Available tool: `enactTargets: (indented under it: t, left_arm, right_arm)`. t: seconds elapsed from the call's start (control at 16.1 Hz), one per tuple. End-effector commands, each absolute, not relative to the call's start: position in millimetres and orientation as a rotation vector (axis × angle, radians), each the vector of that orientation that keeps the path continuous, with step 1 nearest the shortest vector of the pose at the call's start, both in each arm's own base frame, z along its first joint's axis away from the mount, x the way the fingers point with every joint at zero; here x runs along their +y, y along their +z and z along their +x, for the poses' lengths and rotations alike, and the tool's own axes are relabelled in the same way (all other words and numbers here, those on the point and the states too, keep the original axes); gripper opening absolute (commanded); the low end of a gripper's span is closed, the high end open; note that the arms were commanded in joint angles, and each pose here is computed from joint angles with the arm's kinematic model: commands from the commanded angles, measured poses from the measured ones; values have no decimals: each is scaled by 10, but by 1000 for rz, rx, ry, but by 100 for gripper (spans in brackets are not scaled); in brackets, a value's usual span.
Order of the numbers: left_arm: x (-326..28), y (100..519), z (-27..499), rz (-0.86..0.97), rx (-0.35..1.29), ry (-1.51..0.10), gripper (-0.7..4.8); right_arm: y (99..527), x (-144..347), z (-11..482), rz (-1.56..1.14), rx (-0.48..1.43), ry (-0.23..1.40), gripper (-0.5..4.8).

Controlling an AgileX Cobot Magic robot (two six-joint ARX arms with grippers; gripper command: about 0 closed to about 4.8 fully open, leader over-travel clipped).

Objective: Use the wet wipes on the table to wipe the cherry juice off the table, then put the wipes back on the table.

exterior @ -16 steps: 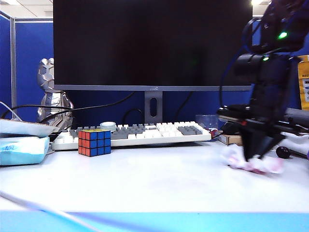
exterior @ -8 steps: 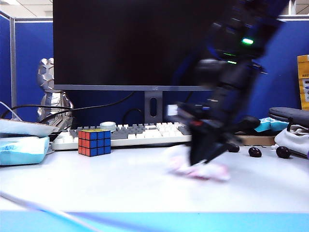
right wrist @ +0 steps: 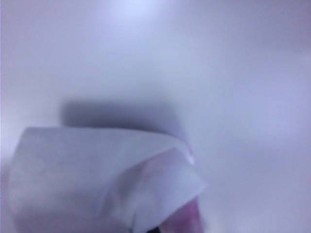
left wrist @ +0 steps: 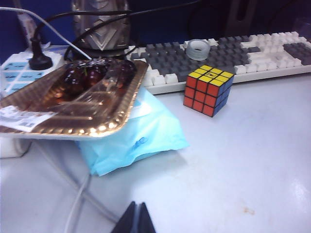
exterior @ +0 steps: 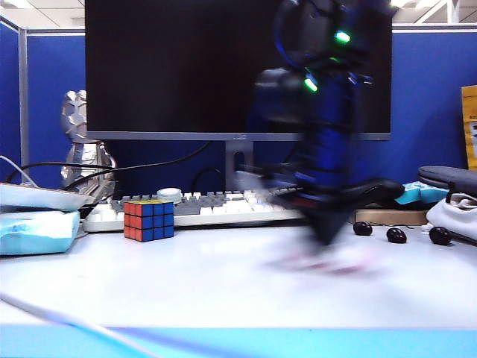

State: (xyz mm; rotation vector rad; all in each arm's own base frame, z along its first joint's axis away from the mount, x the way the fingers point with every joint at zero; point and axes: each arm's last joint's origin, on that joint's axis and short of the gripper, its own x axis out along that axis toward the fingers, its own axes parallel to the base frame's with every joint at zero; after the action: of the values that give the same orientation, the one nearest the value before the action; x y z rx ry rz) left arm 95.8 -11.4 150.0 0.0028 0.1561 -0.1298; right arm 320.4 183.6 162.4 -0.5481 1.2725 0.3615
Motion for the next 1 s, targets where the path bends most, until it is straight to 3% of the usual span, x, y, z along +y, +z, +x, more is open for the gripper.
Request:
enactTargets:
  t: [0.06, 0.25, 0.62, 0.75, 1.0]
  left_arm:
    - [-114, 1491, 955, -1, 164, -134, -2]
    - [-114, 1491, 955, -1, 164, -133, -2]
    - [-114, 1491, 955, -1, 164, -133, -2]
    - [-114, 1491, 955, -1, 164, -133, -2]
    - [-113, 1491, 955, -1, 164, -132, -2]
  right_arm:
    - [1382, 1446, 3338, -558, 1381, 199, -6]
    - [1451, 1539, 3306, -418, 1453, 421, -6]
    - [1517, 2545, 2591, -512, 1496, 846, -6]
    - [1509, 2644, 2505, -571, 1470, 834, -6]
    - [1405, 2279, 2997, -649, 1329, 443, -6]
